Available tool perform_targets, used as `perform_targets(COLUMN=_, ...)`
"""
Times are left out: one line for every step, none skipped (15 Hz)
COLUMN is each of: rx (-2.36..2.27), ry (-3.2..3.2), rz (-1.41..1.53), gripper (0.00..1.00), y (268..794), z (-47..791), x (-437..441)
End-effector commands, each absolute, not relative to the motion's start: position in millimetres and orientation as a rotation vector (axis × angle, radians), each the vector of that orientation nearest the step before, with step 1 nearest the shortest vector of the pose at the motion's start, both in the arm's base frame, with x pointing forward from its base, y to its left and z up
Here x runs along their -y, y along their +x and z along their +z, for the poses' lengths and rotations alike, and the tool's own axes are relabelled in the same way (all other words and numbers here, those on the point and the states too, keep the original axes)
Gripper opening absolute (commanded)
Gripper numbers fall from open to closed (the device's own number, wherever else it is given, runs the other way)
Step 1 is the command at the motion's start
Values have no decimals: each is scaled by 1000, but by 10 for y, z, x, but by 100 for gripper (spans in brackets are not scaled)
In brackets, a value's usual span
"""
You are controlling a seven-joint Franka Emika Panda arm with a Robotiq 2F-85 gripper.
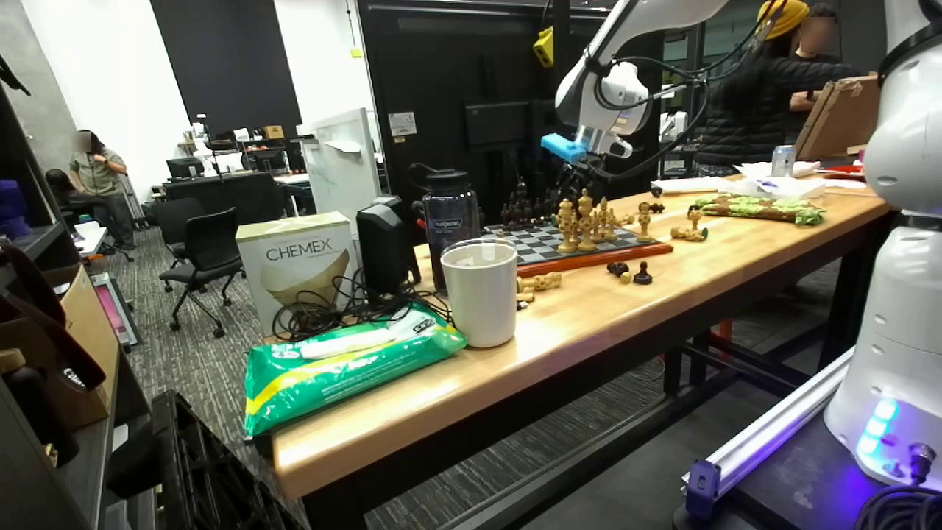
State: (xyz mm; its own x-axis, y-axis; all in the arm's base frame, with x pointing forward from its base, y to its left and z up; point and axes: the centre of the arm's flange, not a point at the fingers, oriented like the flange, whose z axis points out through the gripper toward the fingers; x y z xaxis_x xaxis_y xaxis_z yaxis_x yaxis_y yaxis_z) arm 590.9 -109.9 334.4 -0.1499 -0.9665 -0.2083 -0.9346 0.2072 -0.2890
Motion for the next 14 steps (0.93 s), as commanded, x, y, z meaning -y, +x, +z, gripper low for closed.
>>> perform_targets(rx=-2128, ry=-1767, rz=-126, gripper=100, y=5932, z=3313, x=1158)
perform_targets(rx=-2129, ry=-1767, rz=-125, gripper=100, y=5933, z=3302, x=1170)
perform_targets(rx=-2128, ry=-1768, rz=-124, gripper=100, y=5934, z=3291, x=1180)
perform_targets(rx=-2128, ry=-1770, rz=-122, gripper=100, y=5938, z=3278, x=1189)
perform_targets(rx=-2130, ry=-1771, rz=-120, gripper=100, y=5941, z=3266, x=1197)
perform_targets(rx=-2131, ry=-1773, rz=-117, gripper=100, y=5942, z=3253, x=1206)
perform_targets(rx=-2132, ry=-1775, rz=-116, gripper=100, y=5946, z=3240, x=1214)
perform_targets(rx=-2135, ry=-1776, rz=-113, gripper=100, y=5952, z=3225, x=1220)
perform_targets(rx=-2136, ry=-1776, rz=-111, gripper=100, y=5955, z=3214, x=1225)
perform_targets(rx=-2136, ry=-1777, rz=-109, gripper=100, y=5961, z=3203, x=1229)
perform_targets(rx=-2138, ry=-1777, rz=-108, gripper=100, y=5964, z=3193, x=1234)
perform_targets(rx=-2140, ry=-1777, rz=-106, gripper=100, y=5963, z=3185, x=1238)
perform_targets(rx=-2141, ry=-1779, rz=-104, gripper=100, y=5963, z=3175, x=1241)
perform_targets(rx=-2142, ry=-1779, rz=-101, gripper=100, y=5963, z=3165, x=1247)
